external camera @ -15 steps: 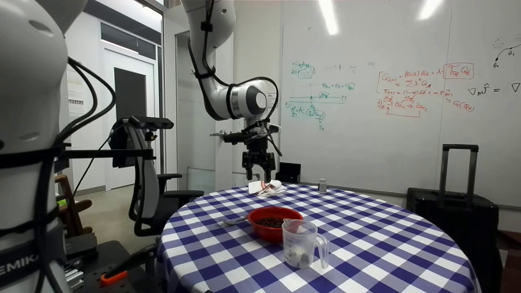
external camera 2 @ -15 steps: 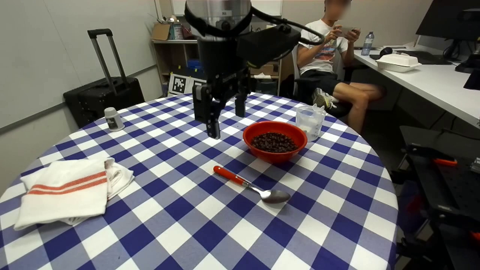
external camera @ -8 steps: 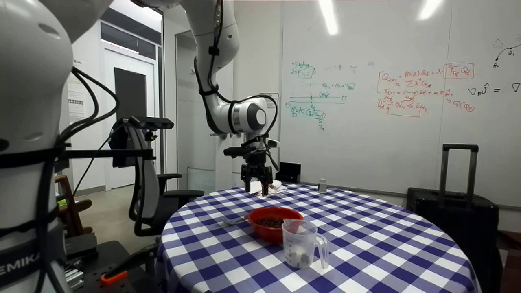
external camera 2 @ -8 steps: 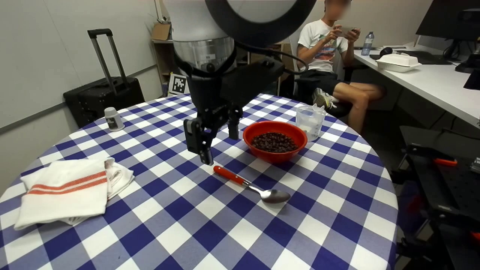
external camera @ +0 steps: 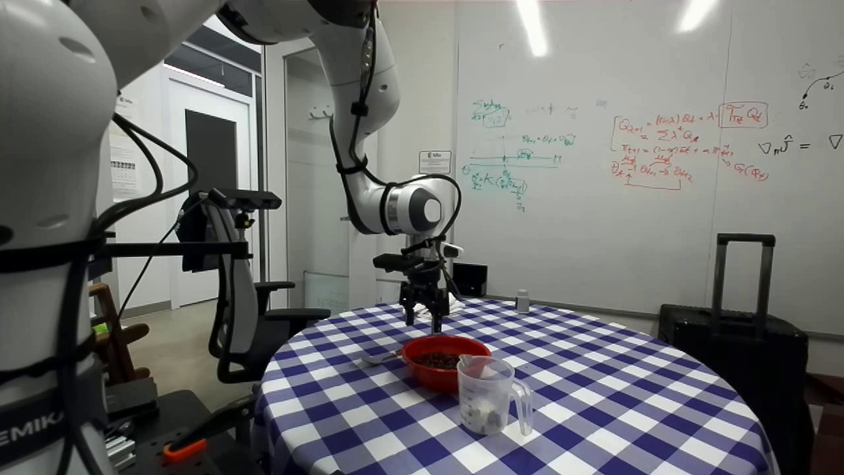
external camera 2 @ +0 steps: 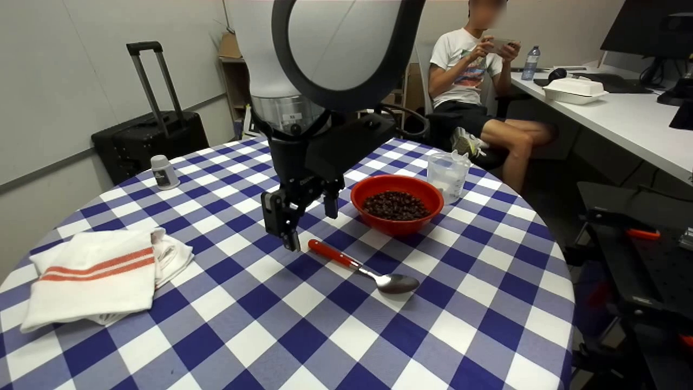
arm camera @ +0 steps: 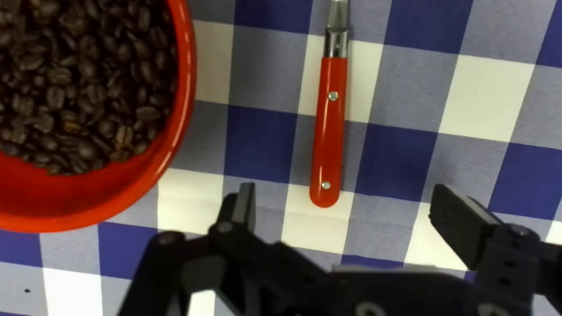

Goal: Use the orange spoon to put some of the contents of the orange bowl into the clear jug

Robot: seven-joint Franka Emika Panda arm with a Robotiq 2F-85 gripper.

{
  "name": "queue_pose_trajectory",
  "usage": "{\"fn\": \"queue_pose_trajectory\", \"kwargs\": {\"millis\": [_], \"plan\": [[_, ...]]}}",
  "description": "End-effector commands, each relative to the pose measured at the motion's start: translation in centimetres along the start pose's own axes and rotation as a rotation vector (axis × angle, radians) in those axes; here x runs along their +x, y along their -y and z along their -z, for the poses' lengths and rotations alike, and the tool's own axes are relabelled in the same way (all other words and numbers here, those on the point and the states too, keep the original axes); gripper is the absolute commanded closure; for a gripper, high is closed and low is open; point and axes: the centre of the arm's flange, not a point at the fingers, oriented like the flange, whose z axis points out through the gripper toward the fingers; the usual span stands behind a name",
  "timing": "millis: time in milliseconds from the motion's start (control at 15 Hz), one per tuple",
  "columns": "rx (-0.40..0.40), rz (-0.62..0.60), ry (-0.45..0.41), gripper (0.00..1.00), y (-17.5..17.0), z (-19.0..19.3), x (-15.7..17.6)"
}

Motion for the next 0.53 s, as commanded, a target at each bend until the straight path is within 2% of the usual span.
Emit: {"fn": "queue_pose_trajectory", "kwargs": {"millis": [0, 400, 467], "plan": [[0.044, -0.004, -0.008, 0.0, -0.4, -1.2, 1.5], [0.053, -0.023, 0.025, 0.0, -1.8, -3.1, 1.4], [0.051, -0.021, 0.028, 0.25, -1.9, -3.3, 1.3]]}}
